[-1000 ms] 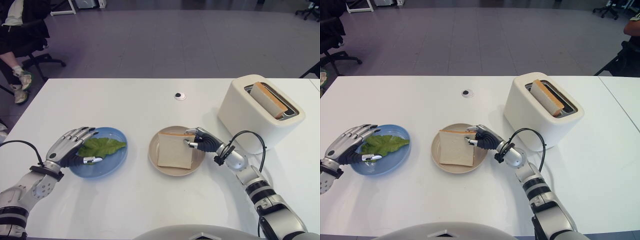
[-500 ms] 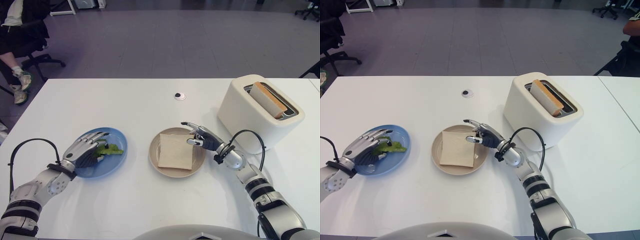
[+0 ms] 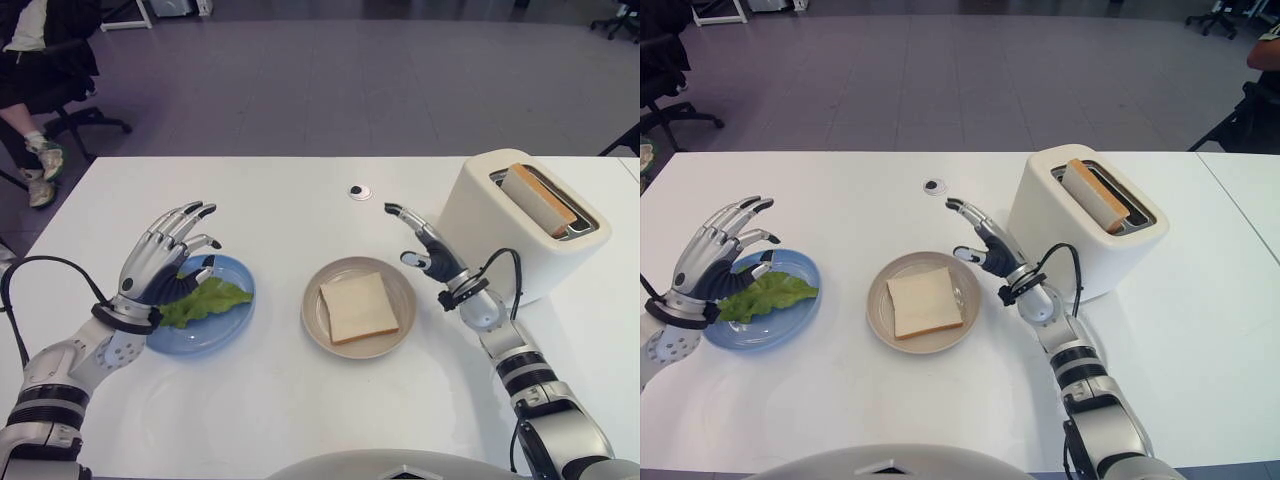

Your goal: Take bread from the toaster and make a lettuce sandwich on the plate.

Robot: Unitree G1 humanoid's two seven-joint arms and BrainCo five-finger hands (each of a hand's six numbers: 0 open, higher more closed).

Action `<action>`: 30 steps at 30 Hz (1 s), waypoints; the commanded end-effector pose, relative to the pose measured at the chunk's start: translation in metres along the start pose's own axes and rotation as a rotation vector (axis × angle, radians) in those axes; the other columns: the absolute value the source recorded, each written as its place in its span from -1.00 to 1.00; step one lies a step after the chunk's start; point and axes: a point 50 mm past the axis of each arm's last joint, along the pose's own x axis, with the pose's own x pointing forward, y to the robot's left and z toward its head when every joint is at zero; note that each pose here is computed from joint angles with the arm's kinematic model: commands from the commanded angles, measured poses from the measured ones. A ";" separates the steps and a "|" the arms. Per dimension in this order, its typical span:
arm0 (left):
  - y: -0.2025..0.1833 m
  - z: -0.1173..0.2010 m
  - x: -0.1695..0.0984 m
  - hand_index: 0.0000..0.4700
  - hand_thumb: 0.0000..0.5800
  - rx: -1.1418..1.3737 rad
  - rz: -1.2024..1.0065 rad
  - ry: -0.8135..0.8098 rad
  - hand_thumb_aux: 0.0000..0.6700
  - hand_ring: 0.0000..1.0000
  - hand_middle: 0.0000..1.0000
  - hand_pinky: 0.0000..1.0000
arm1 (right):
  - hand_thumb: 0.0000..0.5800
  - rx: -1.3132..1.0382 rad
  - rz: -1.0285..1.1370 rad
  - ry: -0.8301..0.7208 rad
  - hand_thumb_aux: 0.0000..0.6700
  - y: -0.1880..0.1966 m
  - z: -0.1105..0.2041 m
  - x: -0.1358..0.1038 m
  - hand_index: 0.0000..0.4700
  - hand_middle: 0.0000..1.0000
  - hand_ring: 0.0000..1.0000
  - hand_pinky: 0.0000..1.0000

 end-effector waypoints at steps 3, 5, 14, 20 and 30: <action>-0.023 0.028 0.031 1.00 1.00 -0.098 0.061 -0.106 1.00 -1.00 -1.00 -1.00 | -1.00 0.030 -0.177 -0.182 -1.00 -0.040 0.036 0.000 -1.00 -1.00 -1.00 -1.00; -0.032 0.037 0.038 1.00 1.00 -0.112 0.041 -0.132 1.00 -1.00 -1.00 -1.00 | -1.00 0.037 -0.195 -0.199 -1.00 -0.050 0.041 -0.002 -1.00 -1.00 -1.00 -1.00; -0.020 -0.002 0.000 -1.00 -1.00 0.031 -0.139 0.019 -1.00 -1.00 -1.00 -1.00 | -1.00 0.032 -0.184 -0.139 -1.00 -0.058 0.033 -0.012 -1.00 -1.00 -1.00 -1.00; -0.013 -0.019 -0.041 -1.00 -1.00 0.064 -0.375 0.121 -1.00 -1.00 -1.00 -1.00 | -1.00 0.024 -0.157 -0.123 -1.00 -0.057 0.030 -0.016 -1.00 -1.00 -1.00 -1.00; -0.026 -0.029 -0.064 0.19 0.67 0.092 -0.544 0.211 0.19 -1.00 -1.00 -1.00 | -1.00 0.027 -0.132 -0.106 -1.00 -0.053 0.031 -0.019 -1.00 -1.00 -1.00 -1.00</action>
